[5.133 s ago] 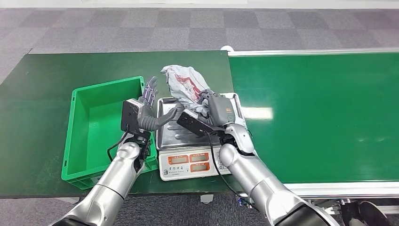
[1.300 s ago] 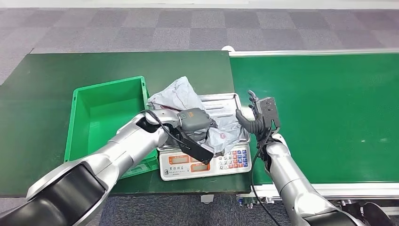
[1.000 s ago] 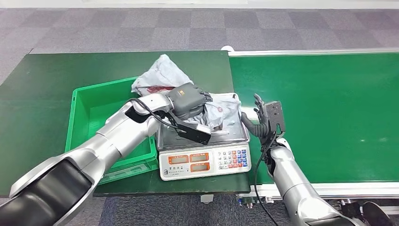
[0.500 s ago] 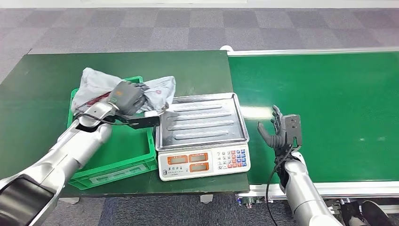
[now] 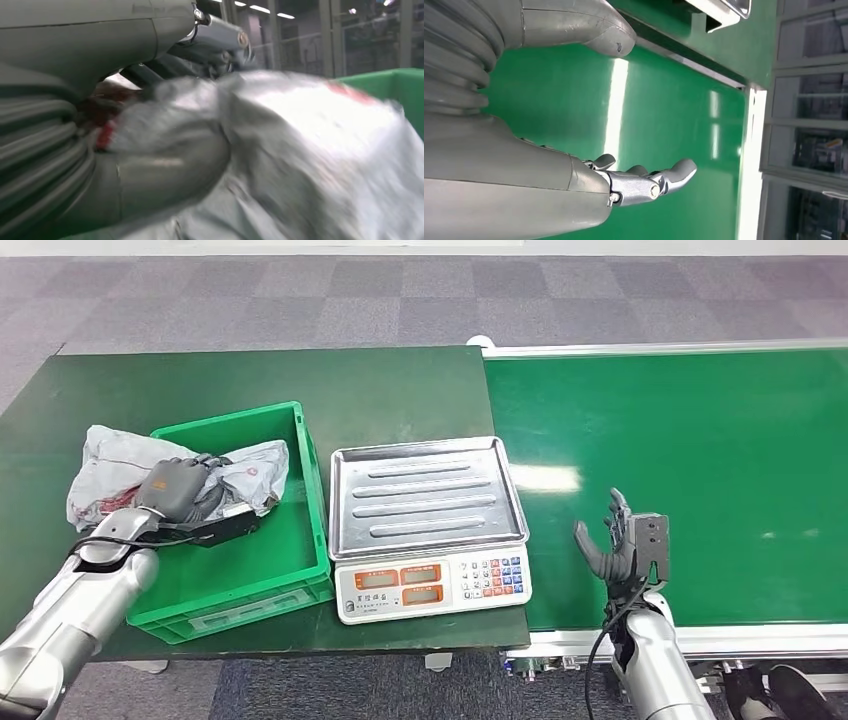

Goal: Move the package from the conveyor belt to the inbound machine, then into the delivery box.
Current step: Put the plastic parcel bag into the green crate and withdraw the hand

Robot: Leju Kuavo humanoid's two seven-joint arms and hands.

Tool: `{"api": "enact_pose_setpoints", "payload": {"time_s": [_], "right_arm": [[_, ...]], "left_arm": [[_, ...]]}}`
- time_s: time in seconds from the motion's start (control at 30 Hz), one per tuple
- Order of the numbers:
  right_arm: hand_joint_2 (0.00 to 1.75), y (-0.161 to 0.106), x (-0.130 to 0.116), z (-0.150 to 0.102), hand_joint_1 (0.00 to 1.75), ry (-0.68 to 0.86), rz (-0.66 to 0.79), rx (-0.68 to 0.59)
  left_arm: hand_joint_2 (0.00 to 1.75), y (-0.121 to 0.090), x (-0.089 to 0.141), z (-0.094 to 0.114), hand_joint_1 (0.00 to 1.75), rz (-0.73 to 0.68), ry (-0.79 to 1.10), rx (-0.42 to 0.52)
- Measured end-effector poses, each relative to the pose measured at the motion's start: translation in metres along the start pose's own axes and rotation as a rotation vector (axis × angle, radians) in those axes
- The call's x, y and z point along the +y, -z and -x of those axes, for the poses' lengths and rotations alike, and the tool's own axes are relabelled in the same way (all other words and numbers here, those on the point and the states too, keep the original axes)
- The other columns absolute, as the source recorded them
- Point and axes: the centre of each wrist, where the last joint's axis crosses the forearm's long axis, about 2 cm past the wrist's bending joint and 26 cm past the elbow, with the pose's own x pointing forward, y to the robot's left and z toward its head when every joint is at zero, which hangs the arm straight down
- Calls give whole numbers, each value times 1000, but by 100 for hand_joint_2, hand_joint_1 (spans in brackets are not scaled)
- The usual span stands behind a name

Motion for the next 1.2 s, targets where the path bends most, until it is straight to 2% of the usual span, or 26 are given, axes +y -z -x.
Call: {"api": "enact_pose_setpoints", "payload": {"time_s": [0.23,0.37,0.47,0.73,0.87,0.9,1.0,1.03,1.2], "right_arm": [[175,0,3,-3,0,-7,4,4],[175,9,5,-8,0,-5,-7,-7],[175,18,6,-11,0,3,-19,-16],[175,31,17,-14,0,17,-78,-22],[175,38,30,-20,0,22,-113,-28],[175,40,34,-22,0,26,-122,-32],[175,46,49,-29,0,52,-155,-44],[175,48,54,-32,0,63,-165,-50],[175,54,78,-43,0,97,-215,-75]], "left_arm": [[175,5,10,-8,0,-67,-97,-5],[175,7,14,-20,0,-65,-255,-55],[175,8,19,-29,0,-55,-414,-125],[175,12,40,-62,0,-34,-987,-397],[175,21,41,-97,0,-52,-1179,-498],[131,24,41,-108,0,-62,-1216,-520],[131,33,39,-147,0,-112,-1342,-593],[175,36,38,-163,0,-135,-1384,-609],[175,40,30,-237,0,-219,-1531,-608]]}}
